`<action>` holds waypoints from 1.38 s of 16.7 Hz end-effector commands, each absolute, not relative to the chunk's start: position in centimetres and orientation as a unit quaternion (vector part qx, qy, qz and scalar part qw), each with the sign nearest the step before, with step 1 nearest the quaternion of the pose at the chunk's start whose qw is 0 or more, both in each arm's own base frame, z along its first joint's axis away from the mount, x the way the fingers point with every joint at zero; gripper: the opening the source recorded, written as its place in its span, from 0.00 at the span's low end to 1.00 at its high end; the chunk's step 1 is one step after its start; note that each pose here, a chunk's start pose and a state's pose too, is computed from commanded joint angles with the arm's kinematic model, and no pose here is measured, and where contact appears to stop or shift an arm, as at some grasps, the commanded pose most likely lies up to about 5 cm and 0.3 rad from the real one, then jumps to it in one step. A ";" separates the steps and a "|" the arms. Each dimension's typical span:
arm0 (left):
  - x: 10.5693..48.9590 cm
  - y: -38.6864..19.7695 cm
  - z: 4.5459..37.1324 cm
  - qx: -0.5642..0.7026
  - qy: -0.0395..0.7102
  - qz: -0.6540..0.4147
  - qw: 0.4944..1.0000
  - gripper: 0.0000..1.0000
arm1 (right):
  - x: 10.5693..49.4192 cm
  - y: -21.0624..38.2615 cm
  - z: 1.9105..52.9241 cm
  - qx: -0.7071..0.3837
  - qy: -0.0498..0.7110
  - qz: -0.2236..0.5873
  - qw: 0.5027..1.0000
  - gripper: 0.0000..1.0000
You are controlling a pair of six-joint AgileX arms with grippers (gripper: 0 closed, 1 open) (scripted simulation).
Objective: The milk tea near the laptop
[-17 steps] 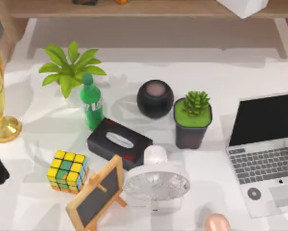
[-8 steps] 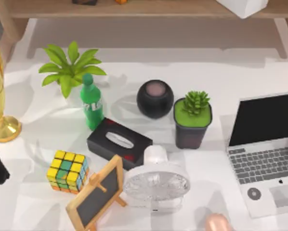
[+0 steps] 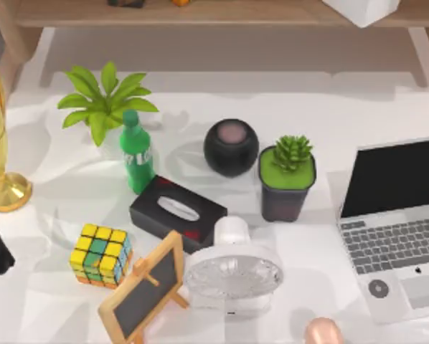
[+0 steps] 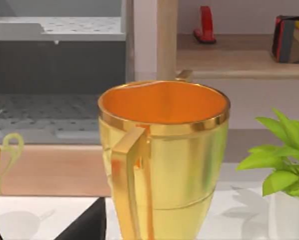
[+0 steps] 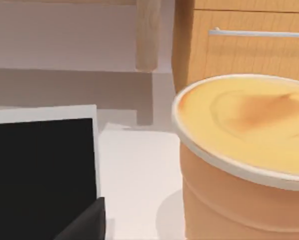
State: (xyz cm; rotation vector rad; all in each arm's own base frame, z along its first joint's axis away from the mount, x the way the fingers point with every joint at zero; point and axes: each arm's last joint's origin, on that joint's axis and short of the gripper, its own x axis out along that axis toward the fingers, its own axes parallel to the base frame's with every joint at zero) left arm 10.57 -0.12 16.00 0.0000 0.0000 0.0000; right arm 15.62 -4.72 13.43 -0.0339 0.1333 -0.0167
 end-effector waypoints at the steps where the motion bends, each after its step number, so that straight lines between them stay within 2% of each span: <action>1: 10.6 -0.1 16.0 0.000 0.000 0.000 1.000 1.00 | 15.8 -5.2 13.0 -0.016 0.072 -0.009 0.997 1.00; 7: 10.6 -0.1 16.0 0.000 0.000 0.000 1.000 1.00 | 16.1 -7.0 10.7 -0.007 0.096 -0.009 0.995 1.00; 15: 10.6 -0.1 16.0 0.000 0.000 0.000 1.000 1.00 | 16.5 -7.2 10.5 -0.006 0.098 -0.008 0.995 1.00; 23: 10.6 -0.1 16.0 0.000 0.000 0.000 1.000 1.00 | 22.9 -7.8 9.1 -0.003 0.104 -0.009 0.995 1.00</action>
